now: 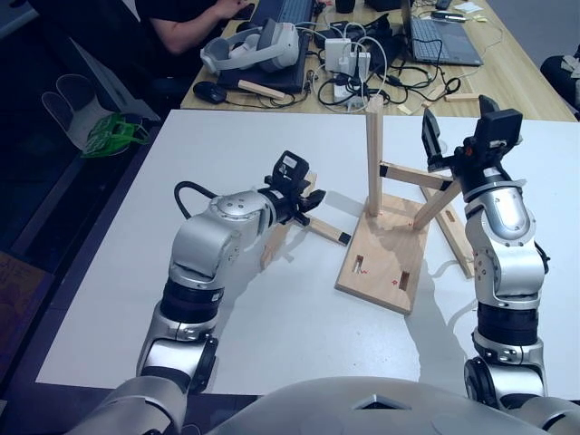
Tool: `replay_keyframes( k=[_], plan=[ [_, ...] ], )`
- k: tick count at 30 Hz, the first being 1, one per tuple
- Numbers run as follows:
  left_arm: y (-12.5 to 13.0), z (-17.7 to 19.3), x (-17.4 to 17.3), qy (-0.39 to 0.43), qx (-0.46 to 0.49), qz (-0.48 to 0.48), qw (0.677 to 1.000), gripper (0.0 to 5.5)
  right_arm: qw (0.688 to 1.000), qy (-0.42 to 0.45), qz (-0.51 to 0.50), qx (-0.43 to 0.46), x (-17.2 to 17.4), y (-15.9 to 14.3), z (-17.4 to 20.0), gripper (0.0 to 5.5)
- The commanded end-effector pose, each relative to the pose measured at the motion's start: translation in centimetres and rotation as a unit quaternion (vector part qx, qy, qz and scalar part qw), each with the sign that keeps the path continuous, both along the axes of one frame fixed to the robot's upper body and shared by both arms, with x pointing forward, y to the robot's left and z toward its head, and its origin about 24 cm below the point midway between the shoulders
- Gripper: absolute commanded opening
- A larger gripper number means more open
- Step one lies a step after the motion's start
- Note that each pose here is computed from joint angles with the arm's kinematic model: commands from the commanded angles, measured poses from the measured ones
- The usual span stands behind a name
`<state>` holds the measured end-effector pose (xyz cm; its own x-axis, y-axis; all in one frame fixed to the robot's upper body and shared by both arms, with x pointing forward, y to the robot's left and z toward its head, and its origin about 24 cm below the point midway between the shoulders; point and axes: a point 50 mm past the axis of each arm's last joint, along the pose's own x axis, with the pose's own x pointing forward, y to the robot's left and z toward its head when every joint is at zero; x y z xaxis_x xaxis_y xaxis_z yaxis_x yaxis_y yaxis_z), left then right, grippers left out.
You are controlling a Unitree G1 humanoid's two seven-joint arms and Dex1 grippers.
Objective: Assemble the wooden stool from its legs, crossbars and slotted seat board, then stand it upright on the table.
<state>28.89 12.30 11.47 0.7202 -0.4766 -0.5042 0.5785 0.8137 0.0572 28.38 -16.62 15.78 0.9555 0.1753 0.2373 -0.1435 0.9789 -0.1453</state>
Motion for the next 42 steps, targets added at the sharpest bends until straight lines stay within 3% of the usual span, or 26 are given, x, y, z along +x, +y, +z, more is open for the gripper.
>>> replay_keyframes(
  k=[1,6,10,18,31,39,42],
  plan=[
    [0.5,0.5,2.7,-0.035,0.090,-0.024,0.995,2.69,1.000,0.005,-0.009,0.008,0.1,-0.2,-0.2,4.44],
    [-0.5,-1.5,5.1,-0.004,0.126,-0.072,0.989,3.44,1.000,-0.001,-0.020,0.012,0.1,0.0,-0.3,4.44],
    [-1.3,-2.8,6.3,0.052,0.117,-0.097,0.987,3.61,0.999,-0.003,-0.031,0.015,-0.1,-0.2,-0.7,4.44],
    [-1.6,-4.4,7.4,0.116,0.099,-0.087,0.984,4.68,0.999,-0.014,-0.043,0.012,-0.3,0.1,-0.9,4.44],
    [-1.4,-3.3,10.0,0.075,0.050,0.035,0.995,4.68,0.999,-0.014,-0.048,0.021,-0.2,0.5,-1.1,4.44],
    [-1.9,-5.3,9.0,0.139,0.067,0.021,0.988,4.68,0.999,-0.015,-0.048,0.020,-0.2,0.6,-1.1,4.44],
    [-1.6,-5.6,9.0,0.141,0.074,0.028,0.987,4.21,0.998,-0.016,-0.049,0.023,-0.1,0.7,-1.1,4.44]
  ],
)
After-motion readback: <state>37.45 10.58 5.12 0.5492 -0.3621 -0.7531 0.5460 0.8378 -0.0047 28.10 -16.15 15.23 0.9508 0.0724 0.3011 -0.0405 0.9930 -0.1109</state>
